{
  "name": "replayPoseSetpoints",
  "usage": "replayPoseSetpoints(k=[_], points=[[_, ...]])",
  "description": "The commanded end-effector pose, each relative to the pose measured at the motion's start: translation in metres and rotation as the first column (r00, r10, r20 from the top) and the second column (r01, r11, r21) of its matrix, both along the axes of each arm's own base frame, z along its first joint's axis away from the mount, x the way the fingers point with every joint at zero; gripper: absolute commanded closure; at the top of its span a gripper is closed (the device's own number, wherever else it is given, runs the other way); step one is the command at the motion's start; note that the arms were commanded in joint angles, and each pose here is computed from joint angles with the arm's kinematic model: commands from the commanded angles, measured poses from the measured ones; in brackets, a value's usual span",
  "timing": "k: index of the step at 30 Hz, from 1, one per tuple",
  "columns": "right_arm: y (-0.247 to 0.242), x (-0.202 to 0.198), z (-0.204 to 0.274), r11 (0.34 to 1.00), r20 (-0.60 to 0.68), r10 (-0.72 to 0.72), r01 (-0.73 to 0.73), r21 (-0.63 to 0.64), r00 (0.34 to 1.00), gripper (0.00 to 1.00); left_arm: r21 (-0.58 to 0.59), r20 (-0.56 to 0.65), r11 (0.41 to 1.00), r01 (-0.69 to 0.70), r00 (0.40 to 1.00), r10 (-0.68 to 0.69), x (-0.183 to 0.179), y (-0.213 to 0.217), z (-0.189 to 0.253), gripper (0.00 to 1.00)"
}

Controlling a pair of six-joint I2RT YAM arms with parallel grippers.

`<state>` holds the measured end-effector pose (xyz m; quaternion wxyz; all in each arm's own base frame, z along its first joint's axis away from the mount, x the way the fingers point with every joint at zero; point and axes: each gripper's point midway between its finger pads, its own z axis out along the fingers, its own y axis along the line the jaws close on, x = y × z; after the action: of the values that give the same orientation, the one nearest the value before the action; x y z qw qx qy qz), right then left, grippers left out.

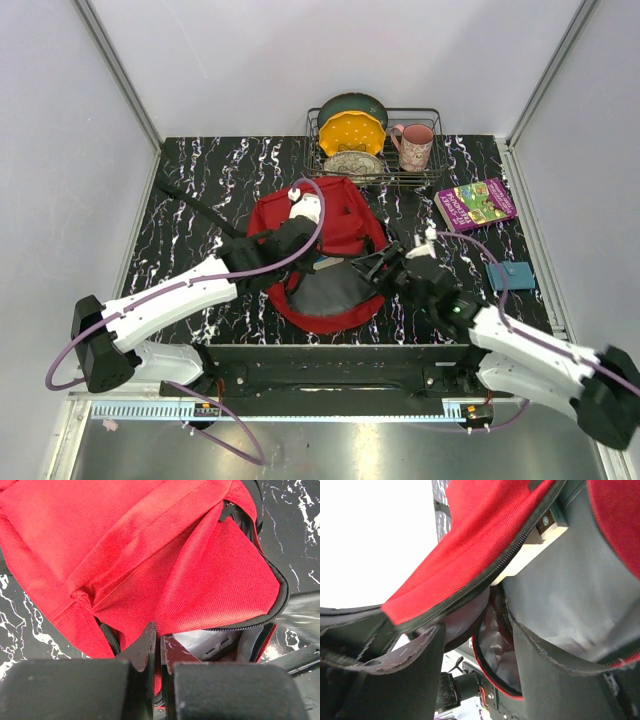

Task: Pack the student bag
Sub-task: Place the book in the student bag.

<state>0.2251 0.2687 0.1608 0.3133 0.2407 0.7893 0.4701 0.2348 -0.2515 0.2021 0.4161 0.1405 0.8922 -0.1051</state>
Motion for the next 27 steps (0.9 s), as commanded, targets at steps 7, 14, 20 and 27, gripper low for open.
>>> replayPoseSetpoints(k=[7,14,20,27], points=[[-0.125,-0.016,-0.001,0.911,0.109,-0.326,0.343,-0.228,0.939,0.31,-0.063,-0.054,0.997,0.052,0.997,-0.055,-0.012,-0.006,-0.014,0.56],[-0.165,-0.004,0.0,0.781,0.147,-0.412,0.431,-0.451,0.899,0.06,-0.268,0.023,0.95,0.162,0.987,-0.162,-0.038,-0.01,0.028,0.1],[-0.196,0.027,0.031,0.674,0.199,-0.434,0.463,-0.576,0.879,0.0,-0.344,0.138,0.935,0.083,0.99,-0.037,-0.038,0.028,0.057,0.01],[-0.26,0.081,0.021,0.641,0.053,-0.527,0.437,-0.63,0.848,0.0,-0.307,0.095,0.951,0.031,0.996,-0.002,-0.041,0.041,0.038,0.01]])
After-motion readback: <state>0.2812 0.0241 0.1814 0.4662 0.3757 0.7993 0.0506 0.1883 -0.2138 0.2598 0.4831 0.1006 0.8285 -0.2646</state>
